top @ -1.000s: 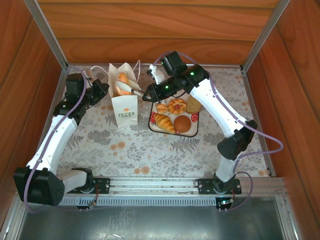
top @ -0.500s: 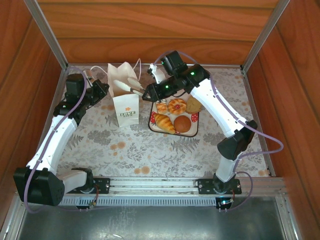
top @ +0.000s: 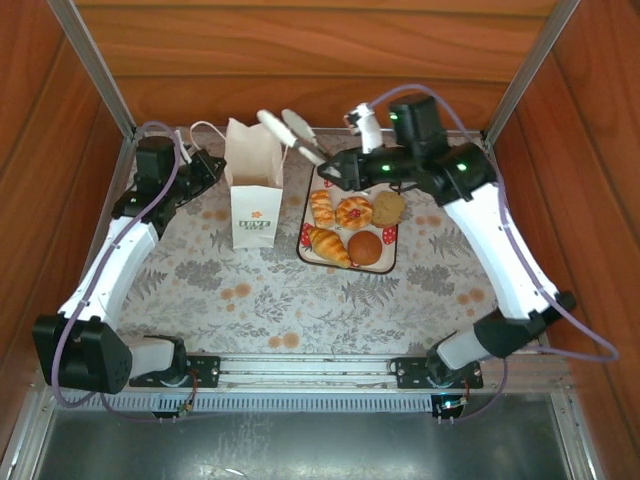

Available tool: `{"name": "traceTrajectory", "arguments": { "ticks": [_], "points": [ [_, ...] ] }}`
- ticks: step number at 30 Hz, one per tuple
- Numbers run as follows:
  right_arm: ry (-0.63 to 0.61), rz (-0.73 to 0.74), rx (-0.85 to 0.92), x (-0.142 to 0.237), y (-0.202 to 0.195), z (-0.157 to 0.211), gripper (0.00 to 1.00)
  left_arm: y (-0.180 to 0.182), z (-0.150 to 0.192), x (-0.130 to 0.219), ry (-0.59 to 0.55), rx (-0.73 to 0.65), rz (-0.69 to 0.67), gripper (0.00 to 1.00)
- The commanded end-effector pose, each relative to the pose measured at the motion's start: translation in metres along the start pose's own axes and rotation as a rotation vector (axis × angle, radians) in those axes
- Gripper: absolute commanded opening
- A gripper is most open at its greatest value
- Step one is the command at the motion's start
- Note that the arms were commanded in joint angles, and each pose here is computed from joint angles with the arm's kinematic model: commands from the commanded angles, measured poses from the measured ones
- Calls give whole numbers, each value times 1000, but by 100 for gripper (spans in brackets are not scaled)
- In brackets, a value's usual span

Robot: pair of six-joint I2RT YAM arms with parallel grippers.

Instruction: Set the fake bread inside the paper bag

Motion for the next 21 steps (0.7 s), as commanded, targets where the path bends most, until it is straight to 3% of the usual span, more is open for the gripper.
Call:
{"name": "traceTrajectory", "arguments": {
  "ticks": [1,8,21],
  "points": [
    [-121,-27,-33,26,-2,-5,46,-26,-11,-2,-11,-58,113,3],
    [-195,162,-148,63,-39,20,46,-40,-15,-15,13,-64,153,2],
    [-87,399,-379,63,-114,80,46,-57,-14,-35,48,-72,192,1]
  ]
}}
Point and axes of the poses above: each hand's point on the last joint's axis, 136 mm out from that joint toward the fingers, its own x axis back along the fingers, its own y axis along the line the jaws close on, z = x × y, the point moved 8 cm from there along x, back along the fingers, and after that the axes turned 9 degrees about x, right-handed, at the moved point
